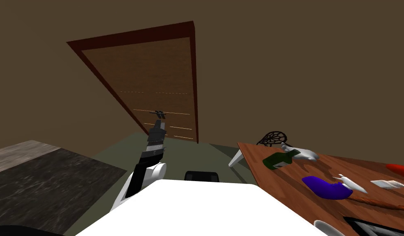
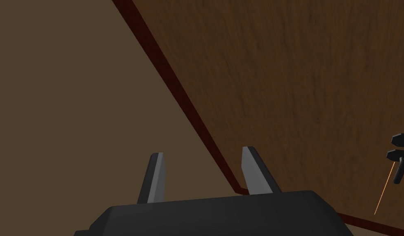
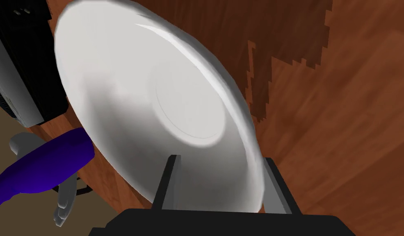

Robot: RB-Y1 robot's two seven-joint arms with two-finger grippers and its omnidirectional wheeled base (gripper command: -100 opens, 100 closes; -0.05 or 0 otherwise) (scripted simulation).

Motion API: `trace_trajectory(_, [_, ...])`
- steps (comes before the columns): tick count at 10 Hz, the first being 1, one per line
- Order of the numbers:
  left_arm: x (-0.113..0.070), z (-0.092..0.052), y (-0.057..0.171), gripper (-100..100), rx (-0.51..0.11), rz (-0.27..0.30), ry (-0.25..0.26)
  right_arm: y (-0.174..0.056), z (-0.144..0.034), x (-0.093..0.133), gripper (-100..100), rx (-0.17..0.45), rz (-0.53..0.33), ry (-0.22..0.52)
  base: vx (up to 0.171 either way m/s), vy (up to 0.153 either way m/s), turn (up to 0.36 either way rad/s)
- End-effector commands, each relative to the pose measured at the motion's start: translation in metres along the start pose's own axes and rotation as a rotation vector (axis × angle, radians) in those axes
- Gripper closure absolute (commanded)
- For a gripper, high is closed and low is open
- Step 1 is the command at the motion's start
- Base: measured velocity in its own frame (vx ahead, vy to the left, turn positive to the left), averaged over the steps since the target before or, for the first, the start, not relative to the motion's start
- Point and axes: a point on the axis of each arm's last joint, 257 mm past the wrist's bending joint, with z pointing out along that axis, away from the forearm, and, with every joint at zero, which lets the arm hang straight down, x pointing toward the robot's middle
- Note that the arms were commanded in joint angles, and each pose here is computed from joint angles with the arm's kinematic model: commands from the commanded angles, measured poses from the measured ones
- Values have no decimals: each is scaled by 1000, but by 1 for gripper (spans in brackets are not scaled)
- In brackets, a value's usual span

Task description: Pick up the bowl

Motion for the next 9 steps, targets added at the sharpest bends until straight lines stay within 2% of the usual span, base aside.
trace_trajectory(1, [0, 0, 0, 0, 0, 0, 0, 0, 0, 0, 100, 0, 0, 0, -7, 8, 0])
trace_trajectory(4, [0, 0, 0, 0, 0, 0, 0, 1, 0, 1, 100, -1, -1, 1, 0, 0, 0])
trace_trajectory(5, [0, 0, 0, 0, 0, 0, 0, 1, 0, 1, 0, -1, -1, 1, 0, 0, 0])
trace_trajectory(6, [0, 0, 0, 0, 0, 0, 0, 4, -4, -4, 100, -11, -38, -25, 119, -54, -414])
trace_trajectory(9, [0, 0, 0, 0, 0, 0, 0, 11, -12, -13, 100, -29, -120, -76, 198, -59, -355])
